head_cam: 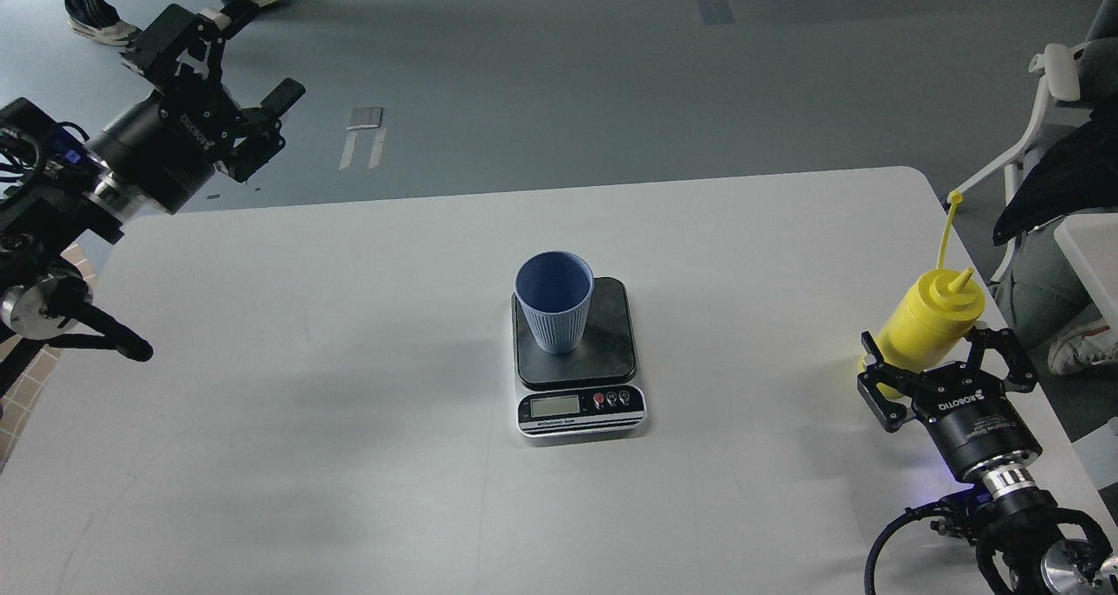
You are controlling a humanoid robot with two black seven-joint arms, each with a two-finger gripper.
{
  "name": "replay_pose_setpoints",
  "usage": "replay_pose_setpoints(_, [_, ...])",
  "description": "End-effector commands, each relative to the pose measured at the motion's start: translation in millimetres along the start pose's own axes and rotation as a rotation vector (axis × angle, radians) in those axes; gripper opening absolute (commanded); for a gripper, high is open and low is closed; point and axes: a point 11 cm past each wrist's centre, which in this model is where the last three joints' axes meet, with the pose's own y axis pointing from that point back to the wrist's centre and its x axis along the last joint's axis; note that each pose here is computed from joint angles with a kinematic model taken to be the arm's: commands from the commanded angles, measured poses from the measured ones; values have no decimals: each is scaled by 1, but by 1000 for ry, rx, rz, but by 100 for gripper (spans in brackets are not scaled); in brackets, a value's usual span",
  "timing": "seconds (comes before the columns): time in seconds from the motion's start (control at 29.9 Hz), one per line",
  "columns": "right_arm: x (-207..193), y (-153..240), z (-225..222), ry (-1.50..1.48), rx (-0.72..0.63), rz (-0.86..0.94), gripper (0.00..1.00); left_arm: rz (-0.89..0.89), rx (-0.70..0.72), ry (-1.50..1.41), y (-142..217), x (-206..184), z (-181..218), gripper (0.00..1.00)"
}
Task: Pour seasoning into cup on scale with both arms
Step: 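Set the yellow bottle down on the table and open the right gripper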
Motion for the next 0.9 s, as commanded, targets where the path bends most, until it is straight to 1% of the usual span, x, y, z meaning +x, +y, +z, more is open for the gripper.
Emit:
replay_pose_setpoints(0.0, [4,10,0,0,6,15,100,0,1,0,0,0,0,98])
replay_pose_setpoints(0.2, [-15,23,-8,-12,43,-40,100,-3,-5,0,0,-1,2,98])
replay_pose_setpoints(0.37, [-21,37,-23,18,88,-45,100,-2,-12,1,-1,-1,3,98])
replay_pose_setpoints(0.5, [-38,50,-29,55,102,-77,100,-4,-11,6,0,-2,2,98])
replay_pose_setpoints(0.63, [-56,53,-42,107,113,-114,100,-3,-13,8,0,-2,2,98])
replay_pose_setpoints(0.7, [-74,51,-49,147,108,-160,100,-3,-10,10,1,-2,1,98])
replay_pose_setpoints(0.8, [-81,50,-50,166,101,-178,100,-2,-9,11,1,-2,1,98])
replay_pose_setpoints(0.87, [-96,49,-52,187,98,-217,100,-2,-10,10,2,-2,1,98])
